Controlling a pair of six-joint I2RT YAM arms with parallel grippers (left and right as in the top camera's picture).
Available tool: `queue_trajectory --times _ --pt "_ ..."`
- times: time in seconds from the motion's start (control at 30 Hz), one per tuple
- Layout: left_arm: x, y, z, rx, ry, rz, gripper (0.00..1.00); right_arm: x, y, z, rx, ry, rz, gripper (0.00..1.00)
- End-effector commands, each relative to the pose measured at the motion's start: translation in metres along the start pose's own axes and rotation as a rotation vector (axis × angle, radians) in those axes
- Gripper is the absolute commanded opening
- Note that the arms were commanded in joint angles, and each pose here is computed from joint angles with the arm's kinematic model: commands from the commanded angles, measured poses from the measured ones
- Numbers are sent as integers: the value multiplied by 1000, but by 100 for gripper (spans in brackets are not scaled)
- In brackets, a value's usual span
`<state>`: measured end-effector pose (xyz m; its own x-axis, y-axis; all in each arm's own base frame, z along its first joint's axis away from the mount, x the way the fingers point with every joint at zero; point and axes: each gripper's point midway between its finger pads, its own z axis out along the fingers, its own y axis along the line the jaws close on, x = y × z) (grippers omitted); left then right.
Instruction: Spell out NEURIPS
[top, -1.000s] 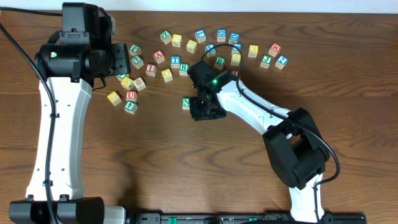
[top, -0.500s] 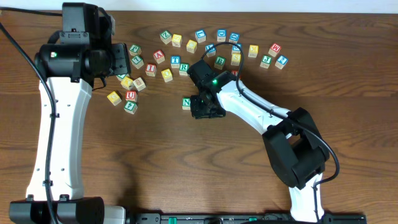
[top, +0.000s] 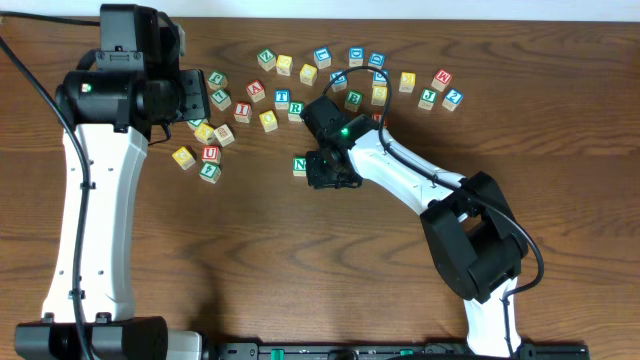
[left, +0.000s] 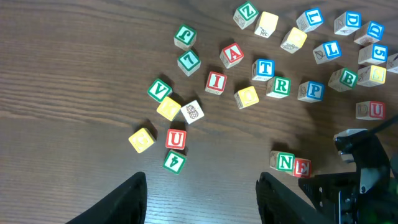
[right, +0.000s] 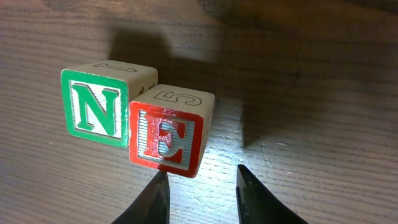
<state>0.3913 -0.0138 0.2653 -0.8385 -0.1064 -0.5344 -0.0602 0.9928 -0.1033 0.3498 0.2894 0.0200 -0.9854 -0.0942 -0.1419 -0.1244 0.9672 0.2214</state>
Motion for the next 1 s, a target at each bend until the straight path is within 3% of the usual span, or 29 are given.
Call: queue_trajectory --times 0.0,0.97 --pt "-1 1 -3 -8 -6 -5 56 1 -4 7 20 -1 15 29" --pt "-1 1 -3 -8 -6 -5 56 -12 8 -10 -31 -38 -26 29"
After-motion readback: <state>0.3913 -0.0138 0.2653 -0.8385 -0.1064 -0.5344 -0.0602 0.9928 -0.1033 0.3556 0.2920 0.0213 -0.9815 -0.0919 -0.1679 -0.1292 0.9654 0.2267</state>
